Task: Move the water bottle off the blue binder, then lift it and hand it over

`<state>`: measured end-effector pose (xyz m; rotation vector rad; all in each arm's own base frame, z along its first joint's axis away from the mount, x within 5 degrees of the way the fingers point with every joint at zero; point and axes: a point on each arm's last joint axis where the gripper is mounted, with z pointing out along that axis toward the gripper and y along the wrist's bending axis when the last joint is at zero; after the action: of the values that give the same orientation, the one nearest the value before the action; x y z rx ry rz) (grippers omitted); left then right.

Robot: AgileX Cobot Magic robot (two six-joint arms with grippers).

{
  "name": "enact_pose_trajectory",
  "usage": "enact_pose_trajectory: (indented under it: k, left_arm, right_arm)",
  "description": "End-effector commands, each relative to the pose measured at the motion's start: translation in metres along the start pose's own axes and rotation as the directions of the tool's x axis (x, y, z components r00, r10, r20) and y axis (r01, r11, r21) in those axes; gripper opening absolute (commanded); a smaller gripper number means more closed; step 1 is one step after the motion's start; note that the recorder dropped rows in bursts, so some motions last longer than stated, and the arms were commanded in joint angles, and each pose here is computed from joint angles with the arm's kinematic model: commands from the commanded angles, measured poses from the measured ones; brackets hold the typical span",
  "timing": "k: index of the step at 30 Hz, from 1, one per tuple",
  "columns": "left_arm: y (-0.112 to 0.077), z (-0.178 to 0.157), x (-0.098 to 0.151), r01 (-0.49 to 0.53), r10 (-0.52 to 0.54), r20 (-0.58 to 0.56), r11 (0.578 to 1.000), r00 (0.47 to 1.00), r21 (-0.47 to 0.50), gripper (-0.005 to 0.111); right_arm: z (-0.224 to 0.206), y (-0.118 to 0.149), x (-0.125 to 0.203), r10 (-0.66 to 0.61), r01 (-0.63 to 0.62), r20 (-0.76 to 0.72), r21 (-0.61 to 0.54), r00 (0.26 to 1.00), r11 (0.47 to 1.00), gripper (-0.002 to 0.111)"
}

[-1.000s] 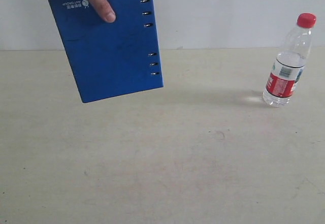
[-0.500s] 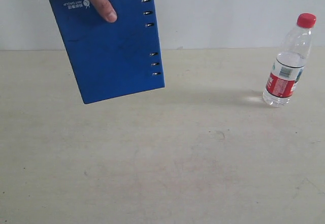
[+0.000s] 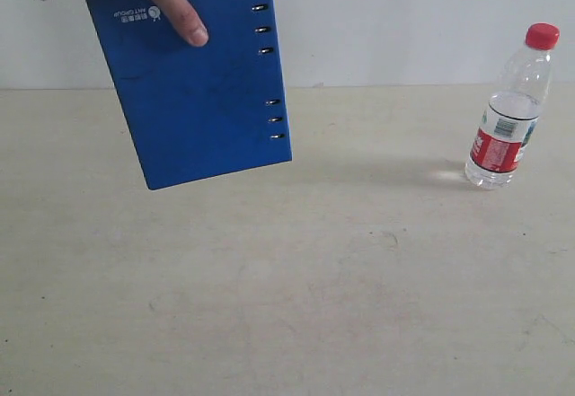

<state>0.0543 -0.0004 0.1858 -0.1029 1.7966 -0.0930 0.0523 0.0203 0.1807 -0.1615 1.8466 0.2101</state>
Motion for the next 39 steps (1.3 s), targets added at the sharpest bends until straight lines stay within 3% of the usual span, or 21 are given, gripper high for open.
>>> enact_pose_trajectory:
  k: [1, 12, 14, 19, 21, 23, 24, 31, 34, 39]
  left_arm:
    - [0.000, 0.000, 0.000, -0.018, 0.018, 0.012, 1.000, 1.000, 0.000, 0.007]
    - [0.000, 0.000, 0.000, -0.018, 0.018, 0.010, 1.000, 1.000, 0.000, 0.007]
    - [0.000, 0.000, 0.000, -0.018, 0.018, 0.010, 1.000, 1.000, 0.000, 0.007]
    - [0.000, 0.000, 0.000, -0.018, 0.018, 0.011, 1.000, 1.000, 0.000, 0.007]
    - [0.000, 0.000, 0.000, -0.018, 0.018, 0.008, 1.000, 1.000, 0.000, 0.007]
    - [0.000, 0.000, 0.000, -0.018, 0.018, 0.008, 1.000, 1.000, 0.000, 0.007]
    - [0.000, 0.000, 0.000, -0.018, 0.018, 0.008, 1.000, 1.000, 0.000, 0.007]
    - [0.000, 0.000, 0.000, -0.018, 0.018, 0.008, 1.000, 1.000, 0.000, 0.007]
    - [0.000, 0.000, 0.000, -0.018, 0.018, 0.008, 1.000, 1.000, 0.000, 0.007]
    - [0.000, 0.000, 0.000, -0.018, 0.018, 0.008, 1.000, 1.000, 0.000, 0.007]
  right_arm:
    - [0.000, -0.001, -0.001, 0.001, -0.001, 0.007, 0.008, 1.000, 1.000, 0.000]
    - [-0.001, -0.001, 0.000, -0.027, 0.027, 0.010, 0.014, 1.000, 1.000, 0.000]
    - [-0.002, -0.001, -0.002, 0.032, -0.032, 0.027, 0.016, 0.999, 0.999, 0.000]
    - [-0.005, -0.010, -0.022, 0.123, -0.142, 0.259, 0.056, 0.958, 0.988, 0.000]
    - [-0.003, -0.004, -0.012, 0.159, -0.159, 0.138, -0.005, 0.978, 0.987, 0.000]
    - [-0.003, -0.004, 0.011, 0.153, -0.151, -0.108, 0.025, 0.982, 0.988, 0.000]
    - [-0.003, -0.005, 0.012, 0.186, -0.183, -0.123, 0.037, 0.975, 0.982, 0.000]
    - [-0.003, -0.008, 0.012, 0.210, -0.205, -0.115, 0.055, 0.971, 0.977, 0.000]
    - [-0.003, -0.011, -0.005, 0.122, -0.126, 0.069, 0.058, 0.990, 0.990, 0.000]
    - [-0.003, -0.014, -0.002, 0.028, -0.032, 0.035, 0.103, 0.999, 0.994, 0.000]
